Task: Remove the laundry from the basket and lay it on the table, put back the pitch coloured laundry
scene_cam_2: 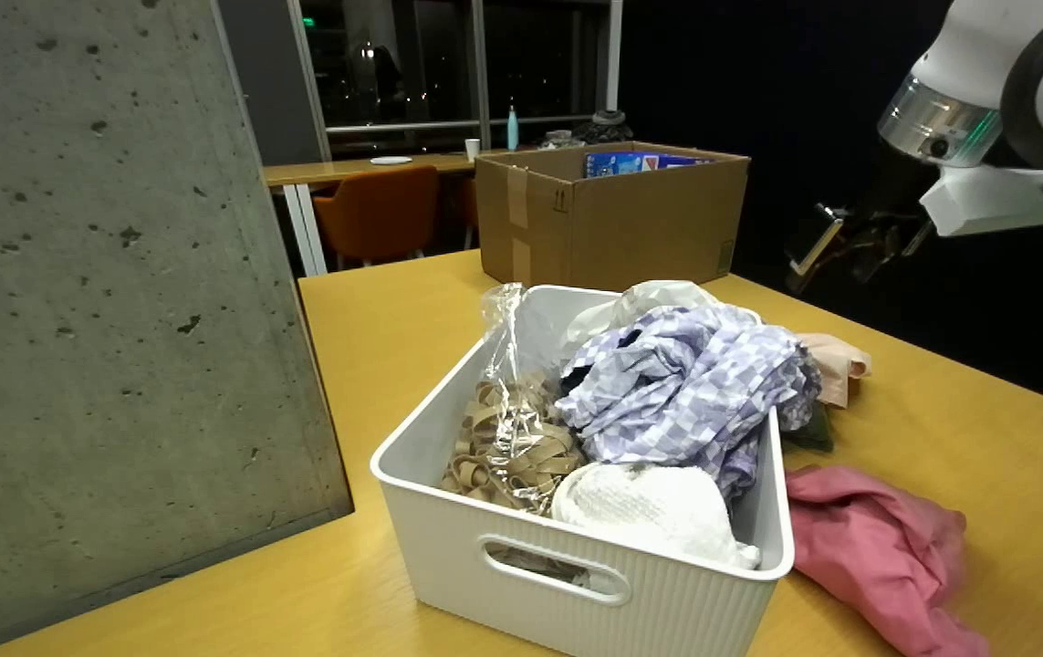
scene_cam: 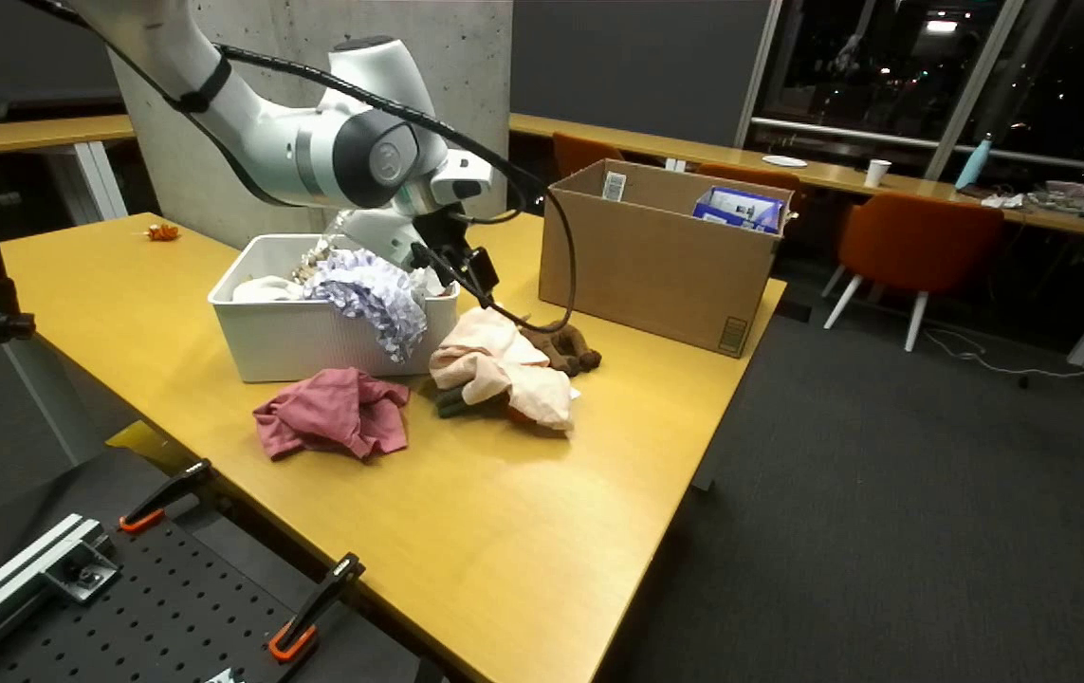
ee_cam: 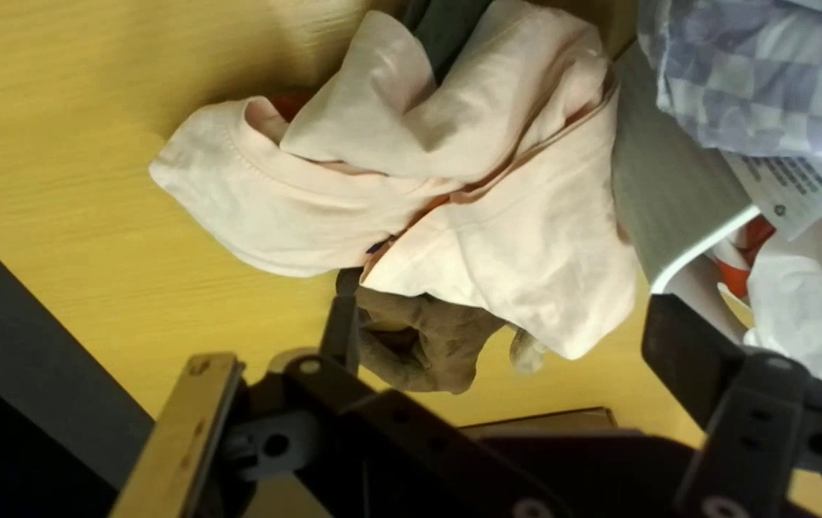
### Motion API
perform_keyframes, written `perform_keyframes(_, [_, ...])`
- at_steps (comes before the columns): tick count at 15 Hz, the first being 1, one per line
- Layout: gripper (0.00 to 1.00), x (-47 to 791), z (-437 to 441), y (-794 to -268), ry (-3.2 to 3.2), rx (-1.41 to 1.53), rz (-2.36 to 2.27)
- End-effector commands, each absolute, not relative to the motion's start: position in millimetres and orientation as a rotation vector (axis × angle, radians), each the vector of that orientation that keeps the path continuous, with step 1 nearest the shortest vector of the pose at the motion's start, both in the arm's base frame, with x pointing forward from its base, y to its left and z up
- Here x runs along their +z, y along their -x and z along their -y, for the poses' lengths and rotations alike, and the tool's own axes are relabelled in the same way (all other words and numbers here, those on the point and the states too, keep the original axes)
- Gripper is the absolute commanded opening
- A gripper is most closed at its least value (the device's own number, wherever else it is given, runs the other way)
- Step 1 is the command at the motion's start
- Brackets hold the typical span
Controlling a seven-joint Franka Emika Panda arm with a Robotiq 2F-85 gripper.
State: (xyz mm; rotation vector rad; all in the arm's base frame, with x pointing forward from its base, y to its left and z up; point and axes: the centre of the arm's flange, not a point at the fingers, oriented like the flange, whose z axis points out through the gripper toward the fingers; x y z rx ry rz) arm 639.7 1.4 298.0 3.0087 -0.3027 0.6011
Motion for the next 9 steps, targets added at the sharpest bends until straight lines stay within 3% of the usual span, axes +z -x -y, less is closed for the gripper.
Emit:
perform_keyframes(1, [1.0,279,-1,-637,-3.048,0.607,0.311])
perform_keyframes(9, [1.0,240,23,-652,-3.072,0.517,0.325])
